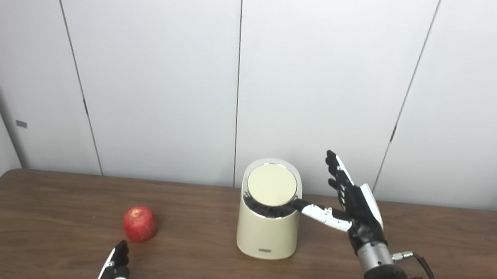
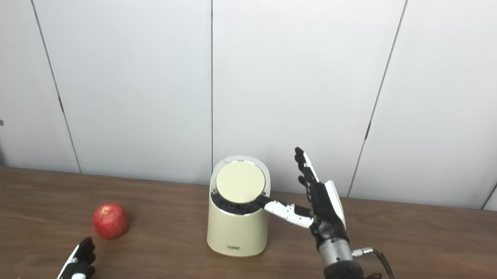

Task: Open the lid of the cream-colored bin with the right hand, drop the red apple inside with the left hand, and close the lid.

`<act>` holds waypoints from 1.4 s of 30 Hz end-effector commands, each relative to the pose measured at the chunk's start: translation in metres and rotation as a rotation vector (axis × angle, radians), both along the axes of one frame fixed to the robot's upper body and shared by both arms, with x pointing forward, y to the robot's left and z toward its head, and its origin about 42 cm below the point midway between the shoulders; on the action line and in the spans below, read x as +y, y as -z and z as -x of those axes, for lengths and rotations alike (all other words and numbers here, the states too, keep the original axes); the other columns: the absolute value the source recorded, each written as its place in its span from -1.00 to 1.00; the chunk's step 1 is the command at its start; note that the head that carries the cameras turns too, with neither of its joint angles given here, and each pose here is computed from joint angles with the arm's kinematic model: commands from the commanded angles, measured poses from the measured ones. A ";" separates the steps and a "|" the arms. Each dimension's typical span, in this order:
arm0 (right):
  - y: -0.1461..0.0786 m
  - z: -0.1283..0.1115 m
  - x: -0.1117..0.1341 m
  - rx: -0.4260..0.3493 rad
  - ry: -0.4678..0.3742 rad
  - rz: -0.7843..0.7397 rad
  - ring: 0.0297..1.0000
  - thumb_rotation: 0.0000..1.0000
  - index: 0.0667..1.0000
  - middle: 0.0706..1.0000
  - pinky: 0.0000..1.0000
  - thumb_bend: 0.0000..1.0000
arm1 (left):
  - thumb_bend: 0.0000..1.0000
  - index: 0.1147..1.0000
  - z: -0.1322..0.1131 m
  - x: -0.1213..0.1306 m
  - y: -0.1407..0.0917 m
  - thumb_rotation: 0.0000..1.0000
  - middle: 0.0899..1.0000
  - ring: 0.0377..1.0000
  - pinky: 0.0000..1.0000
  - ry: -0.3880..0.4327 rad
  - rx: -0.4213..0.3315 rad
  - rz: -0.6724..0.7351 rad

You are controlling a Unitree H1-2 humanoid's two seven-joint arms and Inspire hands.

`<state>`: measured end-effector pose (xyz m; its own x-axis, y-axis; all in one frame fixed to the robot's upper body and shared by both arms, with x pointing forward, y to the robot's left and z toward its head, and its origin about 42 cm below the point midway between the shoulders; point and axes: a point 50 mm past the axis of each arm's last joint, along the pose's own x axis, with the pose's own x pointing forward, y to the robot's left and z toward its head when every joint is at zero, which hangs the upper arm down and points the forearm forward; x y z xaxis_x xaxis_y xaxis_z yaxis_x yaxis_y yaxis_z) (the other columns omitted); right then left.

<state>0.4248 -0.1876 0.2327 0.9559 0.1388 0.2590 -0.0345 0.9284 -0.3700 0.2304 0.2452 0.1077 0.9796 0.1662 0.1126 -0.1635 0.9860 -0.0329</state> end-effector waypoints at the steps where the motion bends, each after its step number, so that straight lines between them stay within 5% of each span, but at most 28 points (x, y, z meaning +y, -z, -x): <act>1: -0.035 -0.014 0.009 -0.095 -0.009 0.025 0.93 -0.26 0.89 0.91 0.80 0.83 | -0.36 0.99 0.000 -0.011 0.016 0.62 0.98 1.00 1.00 0.018 0.035 0.031; 19: -0.055 -0.059 0.017 -0.087 -0.011 0.187 0.92 -0.41 0.87 0.89 0.81 0.84 | -0.29 0.99 0.000 -0.026 0.012 0.59 1.00 1.00 1.00 0.030 0.040 0.022; 42: -0.050 -0.063 0.016 -0.091 -0.024 0.316 0.87 -0.50 0.85 0.87 0.76 0.84 | -0.18 1.00 0.002 -0.030 0.010 0.52 0.97 1.00 1.00 0.029 0.029 0.024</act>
<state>0.4815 -0.1771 0.2543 0.9545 0.2217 0.1996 -0.0503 0.7790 -0.6249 0.2309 0.2299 0.1096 0.9808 0.1525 0.1214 -0.1509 0.9883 -0.0217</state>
